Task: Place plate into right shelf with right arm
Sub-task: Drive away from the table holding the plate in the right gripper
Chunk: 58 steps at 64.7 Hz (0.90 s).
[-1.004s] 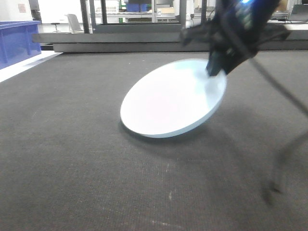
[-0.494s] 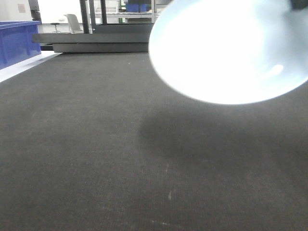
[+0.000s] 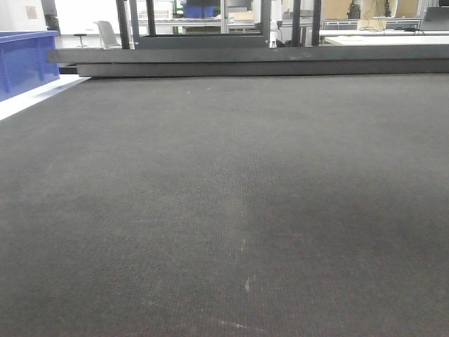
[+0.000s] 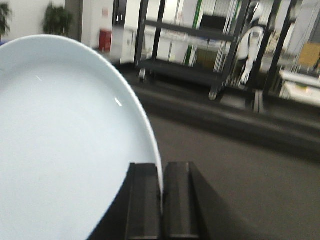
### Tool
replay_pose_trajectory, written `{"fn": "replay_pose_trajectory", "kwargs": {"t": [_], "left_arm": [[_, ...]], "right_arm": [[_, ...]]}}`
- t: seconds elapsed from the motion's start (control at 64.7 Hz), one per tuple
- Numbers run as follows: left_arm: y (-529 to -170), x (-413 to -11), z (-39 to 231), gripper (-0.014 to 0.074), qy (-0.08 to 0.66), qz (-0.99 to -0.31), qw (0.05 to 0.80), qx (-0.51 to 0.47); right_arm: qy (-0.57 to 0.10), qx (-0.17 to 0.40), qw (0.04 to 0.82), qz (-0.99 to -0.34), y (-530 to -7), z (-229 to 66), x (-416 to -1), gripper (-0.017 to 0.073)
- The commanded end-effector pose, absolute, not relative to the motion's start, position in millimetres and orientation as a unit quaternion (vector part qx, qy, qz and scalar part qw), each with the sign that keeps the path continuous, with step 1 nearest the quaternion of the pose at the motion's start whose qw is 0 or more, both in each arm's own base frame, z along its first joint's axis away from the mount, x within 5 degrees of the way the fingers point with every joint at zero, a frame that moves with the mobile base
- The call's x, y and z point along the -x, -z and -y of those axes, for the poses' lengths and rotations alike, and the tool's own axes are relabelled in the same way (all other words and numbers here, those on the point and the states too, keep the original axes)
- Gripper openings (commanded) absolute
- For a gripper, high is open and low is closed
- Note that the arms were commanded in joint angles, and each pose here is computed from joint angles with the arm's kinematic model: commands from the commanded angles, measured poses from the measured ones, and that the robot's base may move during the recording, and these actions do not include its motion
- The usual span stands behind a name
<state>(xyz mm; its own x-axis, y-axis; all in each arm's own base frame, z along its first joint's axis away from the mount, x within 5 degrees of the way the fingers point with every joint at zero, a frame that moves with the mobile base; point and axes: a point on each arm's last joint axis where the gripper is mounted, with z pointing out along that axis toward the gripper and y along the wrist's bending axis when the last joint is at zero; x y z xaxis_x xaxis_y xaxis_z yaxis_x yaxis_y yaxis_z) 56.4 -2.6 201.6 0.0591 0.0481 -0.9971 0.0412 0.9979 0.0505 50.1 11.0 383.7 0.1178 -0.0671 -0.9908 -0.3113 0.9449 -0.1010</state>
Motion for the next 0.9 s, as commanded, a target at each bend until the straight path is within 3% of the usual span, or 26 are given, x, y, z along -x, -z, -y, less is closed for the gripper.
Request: {"fn": "replay_pose_trajectory", "kwargs": {"t": [0.0,0.88], "left_arm": [[-208,-55,1,-0.0047,-0.008,-0.653,0.757,-0.022],[-208,-55,1,-0.0047,-0.008,-0.653,0.757,-0.022]], "right_arm": [[-0.087,0.144,0.782,-0.600,-401,-5,-34,0.0052],[-0.092,0.136,0.802,-0.574,-403,2,-19,0.0052]]}}
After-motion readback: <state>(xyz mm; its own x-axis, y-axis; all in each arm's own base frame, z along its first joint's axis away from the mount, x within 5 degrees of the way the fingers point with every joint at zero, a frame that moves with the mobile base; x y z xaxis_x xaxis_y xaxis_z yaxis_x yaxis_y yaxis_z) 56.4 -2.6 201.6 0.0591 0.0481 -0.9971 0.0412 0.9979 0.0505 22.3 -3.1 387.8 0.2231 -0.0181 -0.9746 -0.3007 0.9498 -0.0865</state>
